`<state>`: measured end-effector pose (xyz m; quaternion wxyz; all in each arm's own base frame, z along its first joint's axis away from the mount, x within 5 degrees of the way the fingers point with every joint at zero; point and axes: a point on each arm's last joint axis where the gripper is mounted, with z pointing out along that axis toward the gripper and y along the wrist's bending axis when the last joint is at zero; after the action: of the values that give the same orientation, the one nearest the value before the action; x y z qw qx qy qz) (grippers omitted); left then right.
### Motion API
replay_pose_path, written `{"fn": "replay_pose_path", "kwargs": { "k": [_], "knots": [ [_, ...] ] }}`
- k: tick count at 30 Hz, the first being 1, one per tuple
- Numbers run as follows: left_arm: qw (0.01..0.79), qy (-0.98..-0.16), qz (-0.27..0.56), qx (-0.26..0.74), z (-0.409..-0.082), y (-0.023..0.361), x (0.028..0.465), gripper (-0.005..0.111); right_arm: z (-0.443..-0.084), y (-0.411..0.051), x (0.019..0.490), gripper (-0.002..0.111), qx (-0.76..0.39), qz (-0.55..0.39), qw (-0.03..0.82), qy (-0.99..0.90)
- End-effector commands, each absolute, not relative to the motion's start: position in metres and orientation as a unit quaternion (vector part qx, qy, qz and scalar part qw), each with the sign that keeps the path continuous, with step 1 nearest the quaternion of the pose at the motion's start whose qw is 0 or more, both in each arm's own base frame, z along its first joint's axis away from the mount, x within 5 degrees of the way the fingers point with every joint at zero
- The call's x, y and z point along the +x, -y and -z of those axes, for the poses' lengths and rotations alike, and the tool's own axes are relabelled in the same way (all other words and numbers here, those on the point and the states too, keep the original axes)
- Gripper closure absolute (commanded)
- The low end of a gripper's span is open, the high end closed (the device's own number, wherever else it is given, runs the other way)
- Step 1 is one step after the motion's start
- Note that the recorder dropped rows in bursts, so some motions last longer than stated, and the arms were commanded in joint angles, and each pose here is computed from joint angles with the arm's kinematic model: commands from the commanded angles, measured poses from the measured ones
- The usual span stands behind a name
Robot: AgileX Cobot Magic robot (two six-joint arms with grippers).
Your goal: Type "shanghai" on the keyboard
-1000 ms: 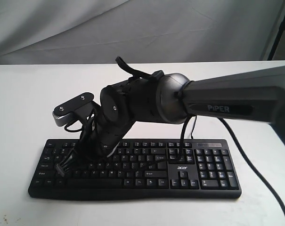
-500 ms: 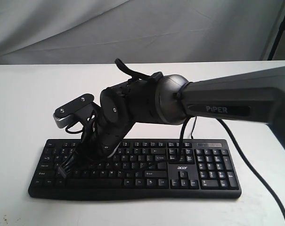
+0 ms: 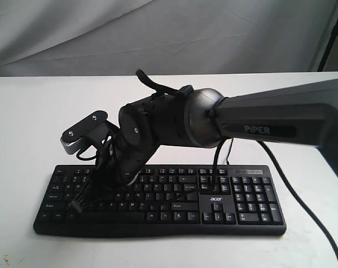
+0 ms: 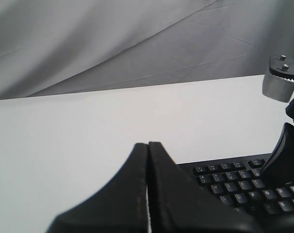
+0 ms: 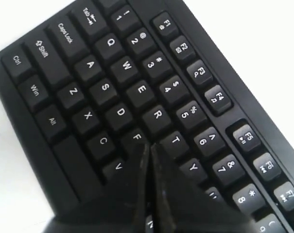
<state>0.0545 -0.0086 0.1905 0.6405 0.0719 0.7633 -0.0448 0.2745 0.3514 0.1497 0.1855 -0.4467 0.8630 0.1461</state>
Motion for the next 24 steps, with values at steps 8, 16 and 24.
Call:
{"fn": "replay_pose_path", "kwargs": {
  "k": [8,16,24],
  "knots": [
    [0.642,-0.762,0.045,0.073,-0.190,0.009,0.054,0.107,-0.144,-0.354,0.274,0.108,-0.471,-0.141,0.187,-0.850],
    [0.642,-0.762,0.045,0.073,-0.190,0.009,0.054,0.107,-0.136,-0.355,0.275,0.108,-0.470,-0.139,0.182,-0.852],
    [0.642,-0.762,0.045,0.073,-0.190,0.009,0.054,0.107,-0.135,-0.355,0.275,0.108,-0.470,-0.139,0.182,-0.853]
  ]
}}
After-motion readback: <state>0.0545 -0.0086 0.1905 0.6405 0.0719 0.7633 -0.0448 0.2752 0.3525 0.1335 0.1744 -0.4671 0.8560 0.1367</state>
